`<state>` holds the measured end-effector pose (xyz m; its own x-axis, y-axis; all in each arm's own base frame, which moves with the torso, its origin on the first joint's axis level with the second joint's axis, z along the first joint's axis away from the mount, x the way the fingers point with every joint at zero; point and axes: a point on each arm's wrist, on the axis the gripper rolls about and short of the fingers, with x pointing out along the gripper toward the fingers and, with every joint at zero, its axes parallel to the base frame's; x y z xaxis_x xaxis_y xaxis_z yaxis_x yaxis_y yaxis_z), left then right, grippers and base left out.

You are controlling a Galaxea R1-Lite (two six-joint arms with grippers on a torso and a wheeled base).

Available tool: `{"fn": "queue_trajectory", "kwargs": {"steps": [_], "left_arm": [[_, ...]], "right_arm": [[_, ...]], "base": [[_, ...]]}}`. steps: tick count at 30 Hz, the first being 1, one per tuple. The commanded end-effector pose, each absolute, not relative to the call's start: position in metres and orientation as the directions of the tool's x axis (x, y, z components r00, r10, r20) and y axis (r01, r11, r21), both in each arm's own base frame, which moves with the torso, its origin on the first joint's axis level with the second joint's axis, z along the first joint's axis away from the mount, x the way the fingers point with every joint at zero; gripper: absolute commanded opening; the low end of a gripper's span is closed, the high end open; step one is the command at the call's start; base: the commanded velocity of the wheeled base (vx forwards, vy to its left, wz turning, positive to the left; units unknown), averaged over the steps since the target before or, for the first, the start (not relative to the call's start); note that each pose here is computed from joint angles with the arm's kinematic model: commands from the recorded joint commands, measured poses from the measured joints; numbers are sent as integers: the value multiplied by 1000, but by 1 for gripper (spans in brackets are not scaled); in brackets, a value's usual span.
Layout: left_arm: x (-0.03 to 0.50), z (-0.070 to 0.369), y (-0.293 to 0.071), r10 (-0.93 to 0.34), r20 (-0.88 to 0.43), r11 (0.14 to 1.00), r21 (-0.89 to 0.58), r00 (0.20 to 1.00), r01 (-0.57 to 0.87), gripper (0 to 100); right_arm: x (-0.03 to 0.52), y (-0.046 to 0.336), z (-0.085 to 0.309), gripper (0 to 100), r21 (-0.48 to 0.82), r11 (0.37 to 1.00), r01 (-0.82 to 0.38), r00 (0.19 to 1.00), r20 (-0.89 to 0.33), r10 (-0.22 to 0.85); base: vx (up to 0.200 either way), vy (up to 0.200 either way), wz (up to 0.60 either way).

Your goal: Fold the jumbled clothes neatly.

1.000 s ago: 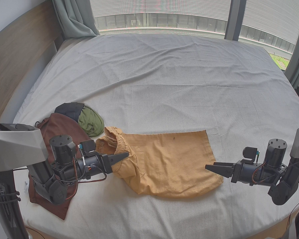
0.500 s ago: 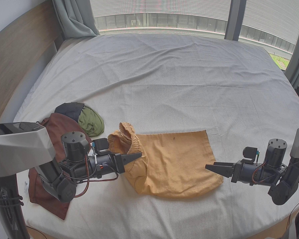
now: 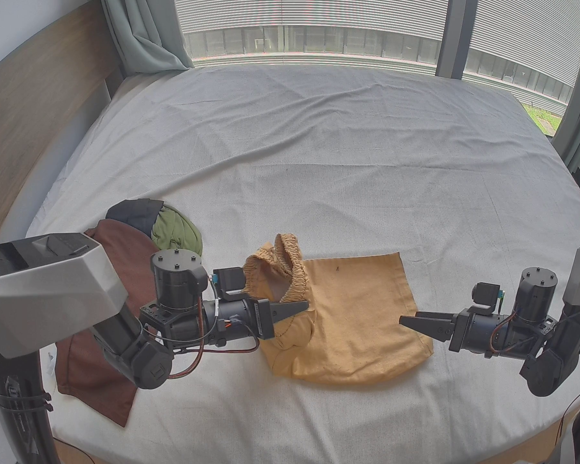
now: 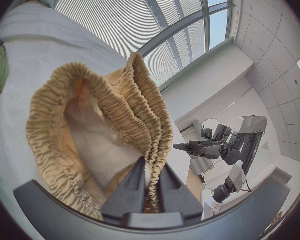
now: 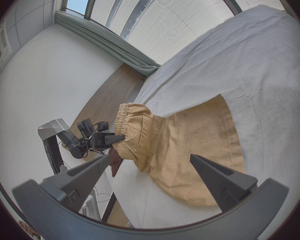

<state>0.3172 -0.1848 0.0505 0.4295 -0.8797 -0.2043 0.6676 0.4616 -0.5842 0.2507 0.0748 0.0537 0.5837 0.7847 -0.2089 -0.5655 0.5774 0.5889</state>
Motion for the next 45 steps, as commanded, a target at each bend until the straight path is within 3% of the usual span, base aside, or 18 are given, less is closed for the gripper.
{"fn": "queue_trajectory", "kwargs": {"steps": [1,27,42,43,45], "left_arm": [[318,53,-198,-893,-194,438,-580,406,687,0],[323,33,-265,-943,-168,325,-652,288,685,0],[329,15,-284,-934,-169,347,-643,315,683,0],[329,15,-284,-933,-169,348,-642,317,683,100],[329,16,-285,-934,-165,345,-641,316,686,100]], "right_arm": [[252,74,55,100,586,579,-567,589,-203,782],[266,54,63,100,572,616,-541,661,-164,732],[269,52,64,100,568,619,-542,667,-157,728],[269,52,64,100,568,619,-542,667,-157,728],[269,52,64,100,568,619,-542,667,-157,728]], "base": [[0,0,0],[0,0,0],[0,0,0],[0,0,0],[0,0,0]]}}
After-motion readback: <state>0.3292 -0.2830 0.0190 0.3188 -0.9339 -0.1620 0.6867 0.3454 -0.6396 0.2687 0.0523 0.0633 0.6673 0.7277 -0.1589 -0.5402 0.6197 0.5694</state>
